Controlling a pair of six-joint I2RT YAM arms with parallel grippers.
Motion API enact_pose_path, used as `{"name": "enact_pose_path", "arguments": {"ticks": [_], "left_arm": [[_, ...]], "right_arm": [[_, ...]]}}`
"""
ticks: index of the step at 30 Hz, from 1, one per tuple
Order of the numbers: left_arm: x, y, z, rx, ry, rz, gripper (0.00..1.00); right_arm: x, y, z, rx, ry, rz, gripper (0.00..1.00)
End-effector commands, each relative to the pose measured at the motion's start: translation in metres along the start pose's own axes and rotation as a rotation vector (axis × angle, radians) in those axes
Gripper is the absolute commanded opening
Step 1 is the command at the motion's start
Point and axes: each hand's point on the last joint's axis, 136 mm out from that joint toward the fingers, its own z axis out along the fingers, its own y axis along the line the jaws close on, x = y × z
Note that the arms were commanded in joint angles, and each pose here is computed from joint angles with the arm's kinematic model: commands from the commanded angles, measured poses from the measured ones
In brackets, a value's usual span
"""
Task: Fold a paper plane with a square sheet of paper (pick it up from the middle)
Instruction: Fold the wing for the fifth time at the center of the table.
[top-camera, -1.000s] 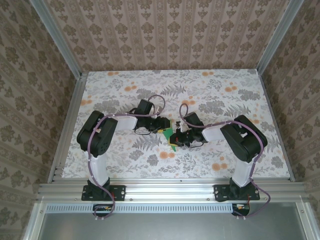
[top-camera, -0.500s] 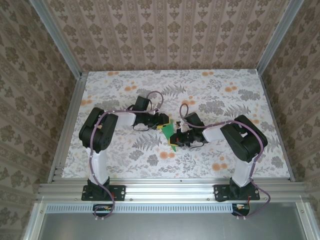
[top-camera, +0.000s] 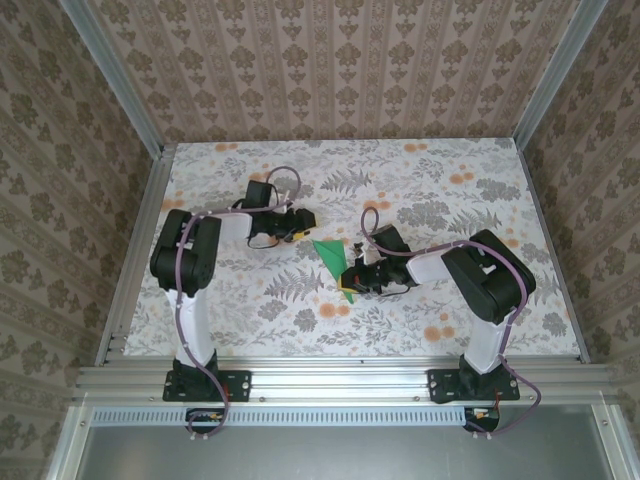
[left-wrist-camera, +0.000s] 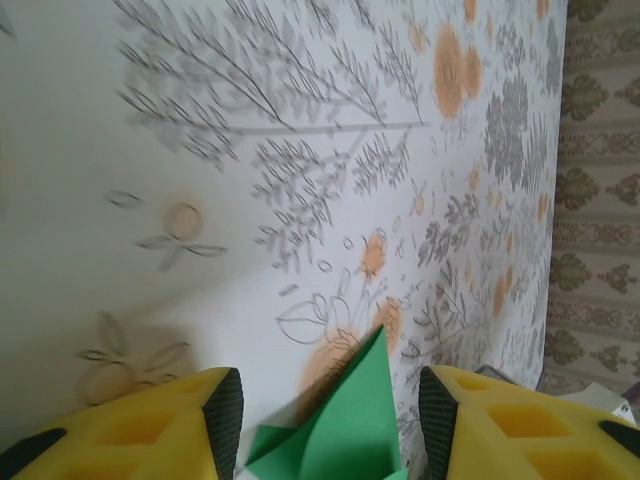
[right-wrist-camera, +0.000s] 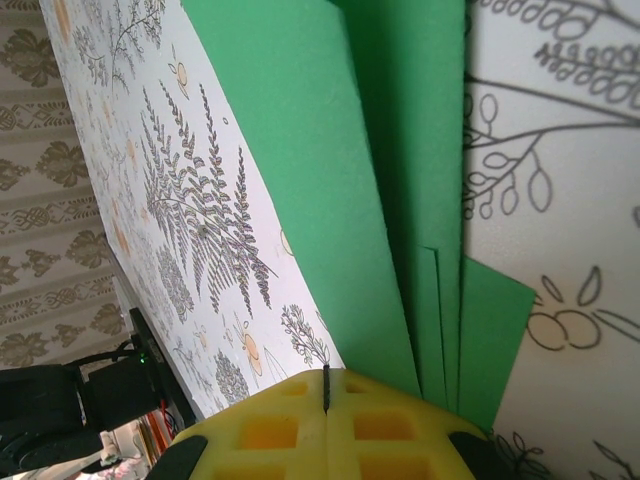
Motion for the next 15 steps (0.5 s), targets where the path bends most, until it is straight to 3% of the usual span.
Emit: {"name": "enact_pose_path", "arguments": {"ticks": [1,8,15], "left_arm": [[-0.015,-0.027,-0.023,0.016,-0.031,0.088,0.53],[0.026,-0.061,-0.024,0.033,0.031,0.134,0.49],[0.075,-0.061,-0.004,0.007,0.099,0.154,0.45]], "right_arm": [[0.042,-0.075,0.003,0.231,0.086,0.205,0.00],[0.034,-0.070,0.004,0.218,0.072,0.200,0.00],[0.032,-0.073,0.003,0.237,0.063,0.206,0.00]]}}
